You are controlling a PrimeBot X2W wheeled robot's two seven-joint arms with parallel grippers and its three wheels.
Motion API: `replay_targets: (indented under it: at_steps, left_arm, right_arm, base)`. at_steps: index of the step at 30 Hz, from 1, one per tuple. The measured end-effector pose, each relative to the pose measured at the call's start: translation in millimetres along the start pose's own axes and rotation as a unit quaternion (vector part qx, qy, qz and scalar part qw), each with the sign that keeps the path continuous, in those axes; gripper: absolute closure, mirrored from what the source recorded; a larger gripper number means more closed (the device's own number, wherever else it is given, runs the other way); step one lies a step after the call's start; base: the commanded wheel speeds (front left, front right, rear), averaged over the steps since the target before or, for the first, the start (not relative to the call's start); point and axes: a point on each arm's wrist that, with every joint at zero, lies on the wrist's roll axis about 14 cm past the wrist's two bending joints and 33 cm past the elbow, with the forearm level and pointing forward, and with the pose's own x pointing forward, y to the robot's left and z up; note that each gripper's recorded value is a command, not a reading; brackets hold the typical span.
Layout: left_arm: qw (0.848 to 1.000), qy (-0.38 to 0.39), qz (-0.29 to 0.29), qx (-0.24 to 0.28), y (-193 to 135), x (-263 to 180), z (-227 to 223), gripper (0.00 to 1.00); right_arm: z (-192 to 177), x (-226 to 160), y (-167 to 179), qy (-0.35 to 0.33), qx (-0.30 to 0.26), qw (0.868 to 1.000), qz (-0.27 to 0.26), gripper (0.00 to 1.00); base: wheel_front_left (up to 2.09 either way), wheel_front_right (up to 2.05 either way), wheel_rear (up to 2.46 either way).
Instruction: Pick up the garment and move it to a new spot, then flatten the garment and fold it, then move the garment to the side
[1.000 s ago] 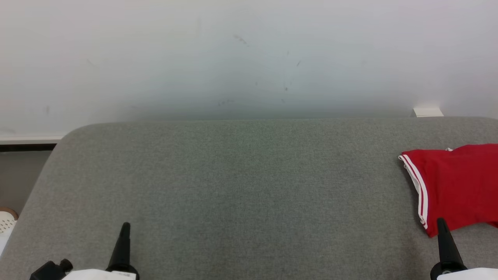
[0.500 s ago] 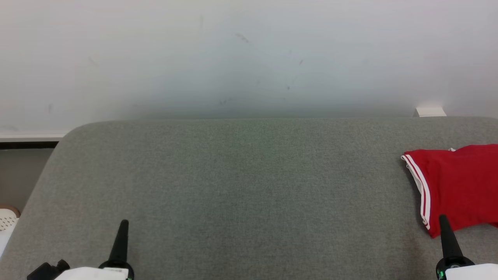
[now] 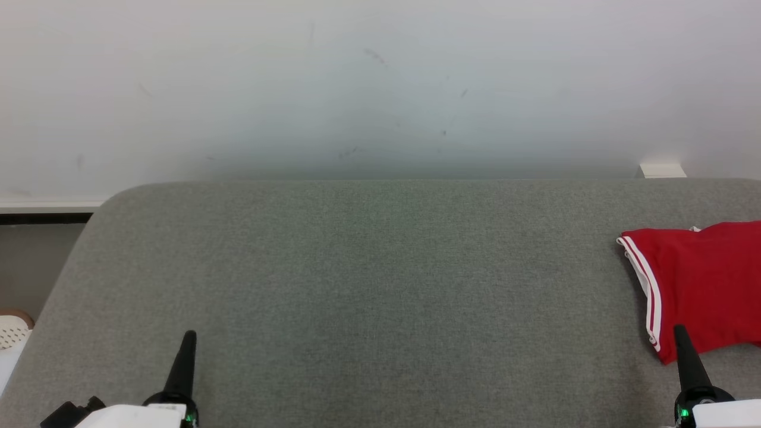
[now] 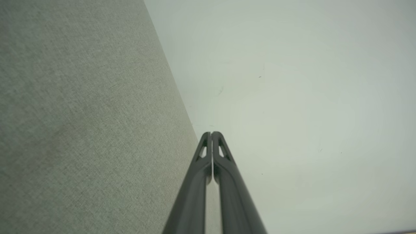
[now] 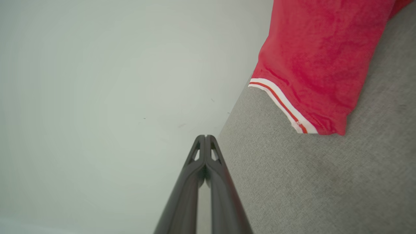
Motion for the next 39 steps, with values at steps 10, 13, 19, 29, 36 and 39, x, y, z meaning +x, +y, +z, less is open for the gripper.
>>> replay_targets:
  at_steps: [10,13,19,29,36,39]
  left_arm:
    - [0.999,0.0,-0.003,-0.044,-1,1,2,1.0]
    - [0.999,0.0,-0.004,-0.054,-2,1,3,1.0]
    - [0.997,-0.001,-0.008,-0.078,-3,2,4,1.0]
    - [0.993,0.0,-0.012,-0.113,-5,3,6,1.0]
    - [0.99,-0.001,-0.016,-0.137,-6,3,8,1.0]
    - [0.989,-0.001,-0.017,-0.146,-6,3,9,1.0]
  right_arm:
    - [0,3,2,0.003,0.038,0.999,0.003,1.0]
    - [-1,4,2,0.005,0.049,0.999,0.004,1.0]
    - [0,6,4,0.006,0.07,0.998,0.006,1.0]
    - [-1,8,5,0.01,0.102,0.995,0.01,1.0]
    - [-1,10,7,0.012,0.122,0.992,0.013,1.0]
    - [-1,11,7,0.012,0.132,0.991,0.014,1.0]
  base:
    - [0.0,0.0,0.0]
    - [0.0,0.0,0.0]
    - [0.0,0.0,0.0]
    - [0.0,0.0,0.0]
    - [0.0,0.0,0.0]
    - [0.0,0.0,0.0]
